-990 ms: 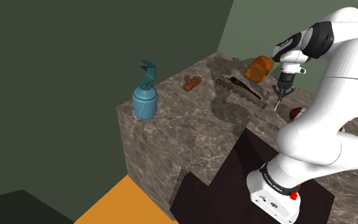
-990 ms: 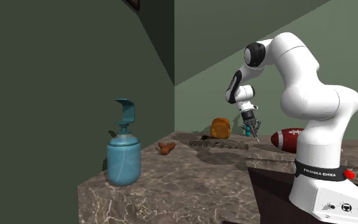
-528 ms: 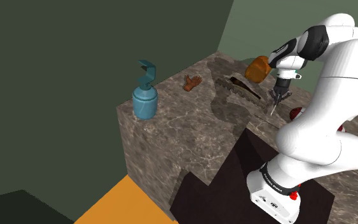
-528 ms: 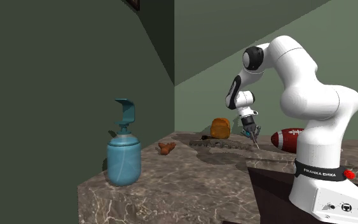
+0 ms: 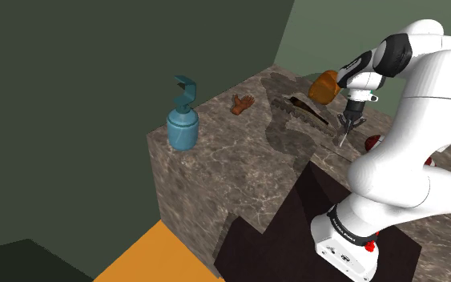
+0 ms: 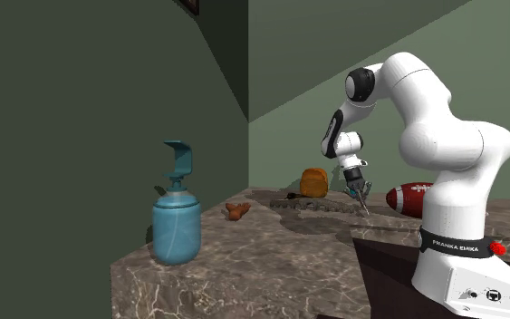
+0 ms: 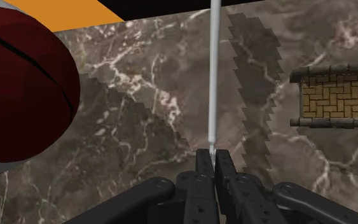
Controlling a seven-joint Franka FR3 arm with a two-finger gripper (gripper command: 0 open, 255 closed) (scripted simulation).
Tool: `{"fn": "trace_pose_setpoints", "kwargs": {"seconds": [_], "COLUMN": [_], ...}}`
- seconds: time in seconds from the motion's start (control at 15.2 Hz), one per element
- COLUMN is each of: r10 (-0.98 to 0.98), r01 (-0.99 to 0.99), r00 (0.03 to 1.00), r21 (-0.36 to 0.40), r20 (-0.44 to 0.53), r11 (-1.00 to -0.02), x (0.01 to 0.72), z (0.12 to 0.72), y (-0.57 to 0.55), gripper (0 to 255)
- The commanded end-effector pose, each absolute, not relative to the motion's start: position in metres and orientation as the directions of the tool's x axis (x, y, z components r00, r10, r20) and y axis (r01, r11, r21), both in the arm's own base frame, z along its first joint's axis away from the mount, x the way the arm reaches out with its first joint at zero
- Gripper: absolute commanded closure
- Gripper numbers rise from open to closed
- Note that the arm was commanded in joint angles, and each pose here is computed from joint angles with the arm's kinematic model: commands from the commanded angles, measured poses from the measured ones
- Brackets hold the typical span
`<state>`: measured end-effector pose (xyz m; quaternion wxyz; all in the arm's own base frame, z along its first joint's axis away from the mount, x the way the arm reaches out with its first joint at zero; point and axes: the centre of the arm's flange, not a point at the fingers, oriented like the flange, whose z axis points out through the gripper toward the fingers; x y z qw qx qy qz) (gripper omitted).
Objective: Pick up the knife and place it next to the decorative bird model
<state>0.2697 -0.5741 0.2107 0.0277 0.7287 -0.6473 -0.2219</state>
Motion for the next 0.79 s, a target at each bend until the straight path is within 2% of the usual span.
{"fn": "trace_pose_setpoints", "kwargs": {"seconds": [0.0,0.07,0.4,0.73], "r10": [-0.956,-0.956,-0.956,-0.956], "r01": [-0.931,-0.931,-0.931,-0.931], "r00": [0.064,0.064,0.064,0.064], "r21": [0.328,0.328,0.328,0.328], "r20": [-0.288,-0.288,-0.288,-0.288], "r11": [-0.160,-0.160,-0.160,-0.160], "x": [0.270,0.270,0.270,0.288], "z": [0.211,0.211,0.211,0.256], "y": [-0.574,-0.574,-0.574,-0.586], "gripper": [255,0,0,0]}}
